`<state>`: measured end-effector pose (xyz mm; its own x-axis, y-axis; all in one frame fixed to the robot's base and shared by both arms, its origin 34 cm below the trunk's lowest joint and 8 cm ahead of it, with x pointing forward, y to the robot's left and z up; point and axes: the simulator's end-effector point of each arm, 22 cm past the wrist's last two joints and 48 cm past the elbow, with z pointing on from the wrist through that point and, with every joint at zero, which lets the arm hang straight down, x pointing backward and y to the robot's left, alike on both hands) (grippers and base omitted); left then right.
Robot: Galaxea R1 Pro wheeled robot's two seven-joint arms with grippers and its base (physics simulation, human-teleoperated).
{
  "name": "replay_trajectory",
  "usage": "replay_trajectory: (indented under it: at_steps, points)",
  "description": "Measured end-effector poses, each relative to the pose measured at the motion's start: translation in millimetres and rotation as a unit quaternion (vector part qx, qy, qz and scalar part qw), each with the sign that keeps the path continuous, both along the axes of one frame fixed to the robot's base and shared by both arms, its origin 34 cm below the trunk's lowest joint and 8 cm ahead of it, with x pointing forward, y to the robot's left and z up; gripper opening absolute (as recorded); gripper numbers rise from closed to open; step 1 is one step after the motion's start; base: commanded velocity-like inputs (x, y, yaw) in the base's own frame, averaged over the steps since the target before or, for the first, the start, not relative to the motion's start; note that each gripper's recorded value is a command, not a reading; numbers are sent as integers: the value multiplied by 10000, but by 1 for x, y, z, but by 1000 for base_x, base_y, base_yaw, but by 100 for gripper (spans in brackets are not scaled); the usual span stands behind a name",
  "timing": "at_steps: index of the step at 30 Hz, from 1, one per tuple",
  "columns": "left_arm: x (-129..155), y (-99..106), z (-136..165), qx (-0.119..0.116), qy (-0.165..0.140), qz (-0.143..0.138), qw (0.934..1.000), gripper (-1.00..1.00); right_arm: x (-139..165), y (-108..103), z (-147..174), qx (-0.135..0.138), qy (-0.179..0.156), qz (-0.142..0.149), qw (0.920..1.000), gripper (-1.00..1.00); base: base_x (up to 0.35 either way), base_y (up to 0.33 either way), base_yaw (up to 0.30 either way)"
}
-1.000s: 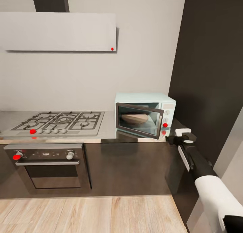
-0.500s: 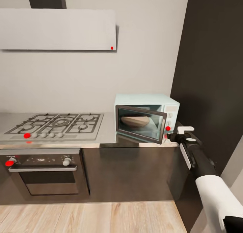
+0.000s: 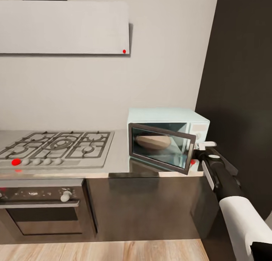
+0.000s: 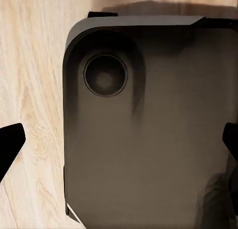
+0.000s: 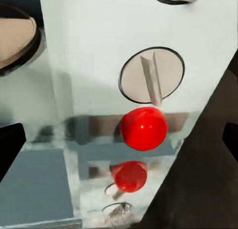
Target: In the kitchen, take the popcorn bag from the countertop, put it into the microwave, and heat it until the popcorn is cooked so the cooked popcorn ends up inside the bag.
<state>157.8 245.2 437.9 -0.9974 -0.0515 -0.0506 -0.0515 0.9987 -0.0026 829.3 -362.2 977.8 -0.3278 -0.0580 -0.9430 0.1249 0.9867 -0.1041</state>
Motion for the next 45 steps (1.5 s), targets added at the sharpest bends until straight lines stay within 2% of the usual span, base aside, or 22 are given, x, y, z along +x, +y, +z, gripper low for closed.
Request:
replay_trajectory:
  at_steps: [1, 5, 8, 9, 10, 12, 27, 35, 45]
  points:
    - [0, 0, 0, 0, -2, 0, 10000, 100, 1, 5, -1, 36, 13, 118, 9999, 100, 25, 0, 0]
    - [0, 0, 0, 0, -1, -1, 10000, 100, 0, 42, -7, 317, 116, 998, 9944, 100, 8, 0, 0]
    - [0, 0, 0, 0, 0, -3, 10000, 100, -6, 40, -8, 370, 195, 1427, 9889, 100, 1, 0, 0]
    - [0, 0, 0, -2, 0, -14, 10000, 100, -10, 48, -8, 475, 243, 1758, 9830, 100, 0, 0, 0]
    - [0, 0, 0, -1, 0, -18, 10000, 100, -13, 55, -8, 532, 269, 1943, 9791, 100, -7, 0, 0]
    - [0, 0, 0, -3, 1, -19, 10000, 100, -15, 58, -8, 575, 292, 2100, 9756, 100, -150, 0, 0]
    - [1, -2, 0, -13, -4, -9, 10000, 100, -17, 60, -10, 598, 329, 2150, 9742, 100, -320, 18, 0]
    - [1, -1, 0, -8, -5, -3, 10000, 100, -16, 60, -10, 587, 332, 2143, 9744, 100, -243, 225, 0]
    - [1, 0, 0, 0, -7, -5, 10000, 100, -17, 61, -10, 613, 340, 2145, 9742, 100, -48, 313, 0]
